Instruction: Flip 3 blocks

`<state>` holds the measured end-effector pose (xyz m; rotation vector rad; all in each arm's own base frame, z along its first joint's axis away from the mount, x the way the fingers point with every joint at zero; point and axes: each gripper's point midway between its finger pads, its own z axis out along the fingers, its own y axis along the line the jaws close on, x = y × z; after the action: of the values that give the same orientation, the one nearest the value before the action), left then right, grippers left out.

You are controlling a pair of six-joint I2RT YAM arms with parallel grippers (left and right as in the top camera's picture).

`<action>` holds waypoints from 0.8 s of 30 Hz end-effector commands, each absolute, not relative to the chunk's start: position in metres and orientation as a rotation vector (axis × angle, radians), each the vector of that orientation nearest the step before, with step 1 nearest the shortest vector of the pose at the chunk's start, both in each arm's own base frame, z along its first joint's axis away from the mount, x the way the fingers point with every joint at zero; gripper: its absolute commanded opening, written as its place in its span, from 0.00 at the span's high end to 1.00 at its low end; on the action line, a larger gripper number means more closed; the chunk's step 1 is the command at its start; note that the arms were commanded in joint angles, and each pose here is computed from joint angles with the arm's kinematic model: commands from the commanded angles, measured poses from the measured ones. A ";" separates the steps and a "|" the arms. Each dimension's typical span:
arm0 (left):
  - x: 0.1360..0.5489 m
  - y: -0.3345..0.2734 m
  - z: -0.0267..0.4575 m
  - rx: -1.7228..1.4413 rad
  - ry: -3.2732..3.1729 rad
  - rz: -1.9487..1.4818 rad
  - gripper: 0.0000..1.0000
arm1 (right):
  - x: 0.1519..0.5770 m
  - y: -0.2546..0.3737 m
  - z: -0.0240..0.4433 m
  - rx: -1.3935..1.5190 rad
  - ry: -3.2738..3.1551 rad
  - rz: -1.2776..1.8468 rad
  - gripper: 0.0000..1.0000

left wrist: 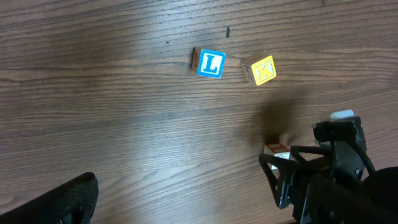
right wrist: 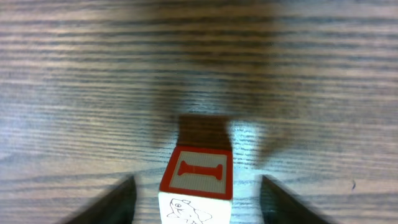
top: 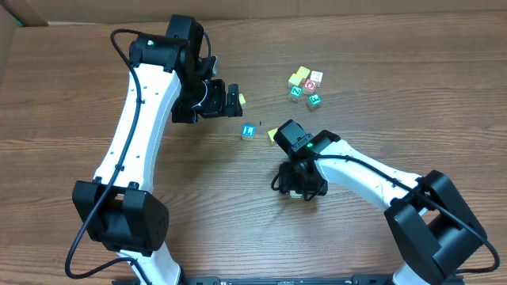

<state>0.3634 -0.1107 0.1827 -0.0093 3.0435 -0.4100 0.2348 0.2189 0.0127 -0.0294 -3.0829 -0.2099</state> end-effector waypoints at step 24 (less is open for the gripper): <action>0.365 -0.110 0.180 -0.001 3.046 -0.400 0.00 | 0.371 0.258 0.065 0.138 -3.506 -0.411 0.30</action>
<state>0.3640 -0.1108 0.1828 -0.0087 3.0409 -0.4110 0.3630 0.2570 0.0680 0.1292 -3.4748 -0.4446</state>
